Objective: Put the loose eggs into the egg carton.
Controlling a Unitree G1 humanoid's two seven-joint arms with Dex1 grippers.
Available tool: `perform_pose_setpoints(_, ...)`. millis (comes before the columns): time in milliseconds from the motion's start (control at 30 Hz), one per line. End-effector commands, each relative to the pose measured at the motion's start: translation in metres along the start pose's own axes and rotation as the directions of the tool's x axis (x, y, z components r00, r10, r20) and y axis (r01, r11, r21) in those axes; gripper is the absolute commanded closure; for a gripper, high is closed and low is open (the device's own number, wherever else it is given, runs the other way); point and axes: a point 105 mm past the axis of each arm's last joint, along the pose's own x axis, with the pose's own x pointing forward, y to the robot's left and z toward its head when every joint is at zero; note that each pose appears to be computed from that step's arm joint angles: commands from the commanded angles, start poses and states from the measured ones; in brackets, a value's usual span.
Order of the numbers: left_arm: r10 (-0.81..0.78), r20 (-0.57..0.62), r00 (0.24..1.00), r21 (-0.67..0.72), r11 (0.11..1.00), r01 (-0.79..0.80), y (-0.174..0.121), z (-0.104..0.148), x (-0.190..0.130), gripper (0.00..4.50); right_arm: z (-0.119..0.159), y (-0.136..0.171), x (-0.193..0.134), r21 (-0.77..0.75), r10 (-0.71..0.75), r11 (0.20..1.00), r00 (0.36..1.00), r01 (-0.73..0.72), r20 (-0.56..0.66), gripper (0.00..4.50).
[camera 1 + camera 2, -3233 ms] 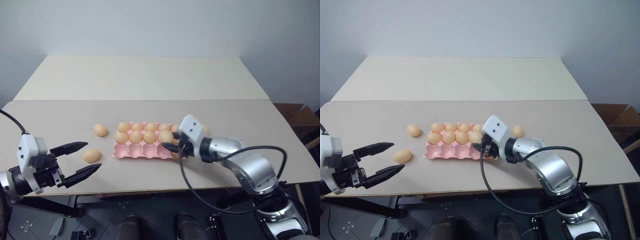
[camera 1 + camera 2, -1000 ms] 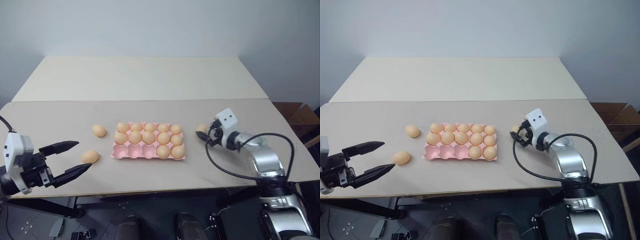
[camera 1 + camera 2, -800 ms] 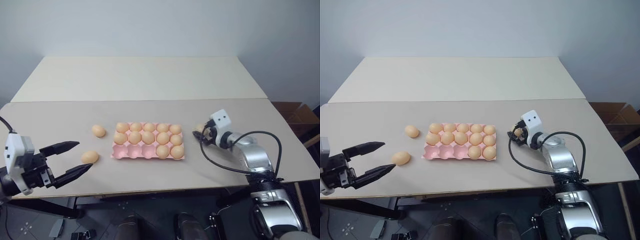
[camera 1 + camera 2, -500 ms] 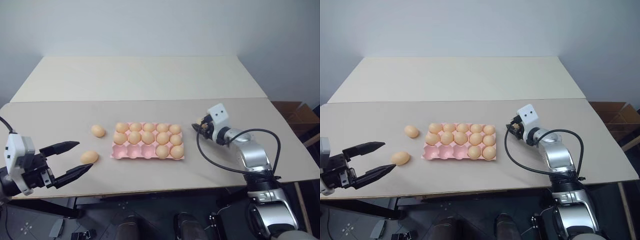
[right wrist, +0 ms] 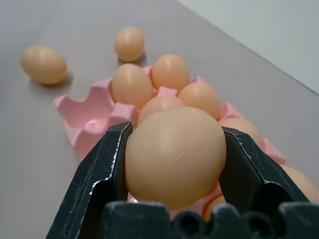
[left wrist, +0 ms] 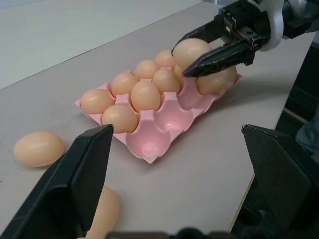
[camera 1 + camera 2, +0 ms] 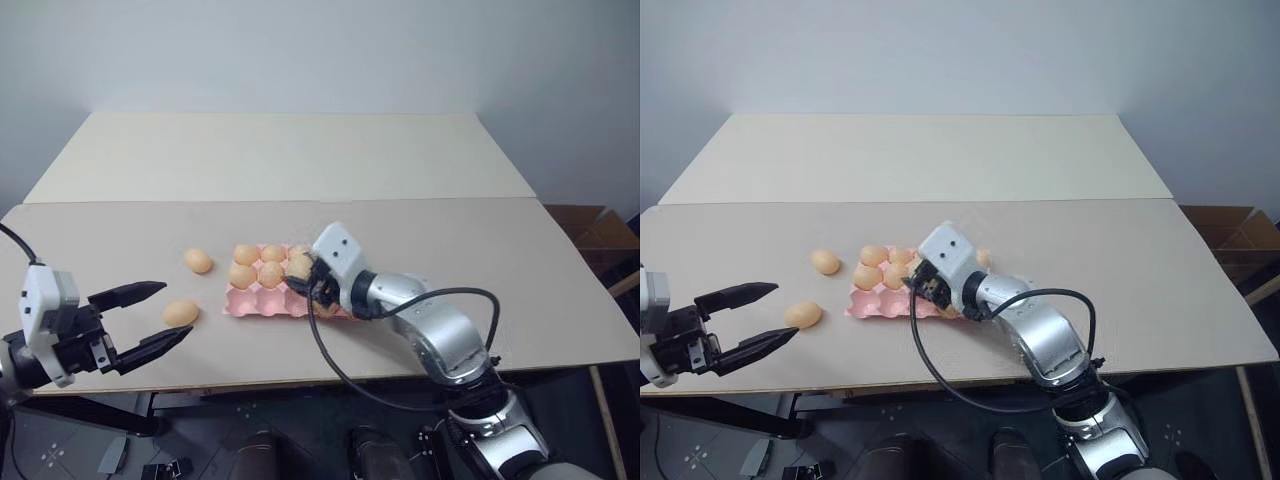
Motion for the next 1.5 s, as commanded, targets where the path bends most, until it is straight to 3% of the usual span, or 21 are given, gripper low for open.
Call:
perform_pose_setpoints(33,-0.004,0.007,1.0,0.025,1.0,0.004,-0.001,0.006,-0.002,0.0,0.002,0.009,-0.002,-0.073,0.039,0.997,0.999,-0.04,-0.01,1.97)
perform_pose_setpoints(133,-0.001,0.006,1.0,0.025,1.0,0.0,0.0,0.006,-0.002,0.0,-0.003,0.01,-0.001,-0.072,0.043,0.996,0.999,-0.045,-0.033,1.28)
perform_pose_setpoints(233,0.001,0.007,1.0,0.026,1.0,-0.001,0.001,0.006,-0.002,0.0,0.001,0.006,-0.001,-0.073,0.021,0.997,1.0,-0.021,-0.013,0.2)
perform_pose_setpoints(267,0.002,0.008,1.0,0.026,1.0,-0.002,0.002,0.006,-0.001,0.0,0.005,0.004,-0.002,-0.069,0.01,0.998,1.0,-0.01,0.005,0.03)
perform_pose_setpoints(400,0.003,0.012,1.0,0.027,1.0,-0.003,0.007,0.005,0.0,0.0,0.031,-0.013,-0.023,0.003,-0.011,1.0,0.988,0.011,0.151,0.03)
perform_pose_setpoints(533,-0.004,0.018,1.0,0.038,0.999,0.004,0.012,0.006,0.002,0.0,0.036,-0.033,-0.064,-0.031,-0.008,0.999,0.978,0.015,0.207,0.03)
perform_pose_setpoints(733,0.085,-0.003,0.996,0.056,0.995,-0.085,0.031,0.004,-0.016,0.0,0.023,-0.049,-0.125,-0.107,0.066,0.993,0.97,-0.042,0.232,0.03)
perform_pose_setpoints(900,0.102,-0.028,0.994,0.051,0.994,-0.101,0.035,0.003,-0.033,0.0,-0.002,-0.055,-0.153,-0.107,0.118,0.989,0.977,-0.1,0.178,0.03)
perform_pose_setpoints(1233,0.158,-0.046,0.986,0.008,0.987,-0.158,0.032,-0.007,-0.04,0.0,-0.012,-0.06,-0.158,-0.134,0.123,0.986,0.979,-0.102,0.16,0.03)
perform_pose_setpoints(1367,0.243,-0.138,0.96,-0.031,0.968,-0.249,0.02,-0.031,-0.027,0.0,-0.013,-0.053,-0.158,-0.137,0.141,0.983,0.977,-0.12,0.16,0.03)
perform_pose_setpoints(1500,0.388,-0.137,0.911,-0.092,0.911,-0.402,0.009,-0.039,-0.013,0.0,-0.014,-0.051,-0.156,-0.128,0.137,0.985,0.976,-0.116,0.167,0.03)
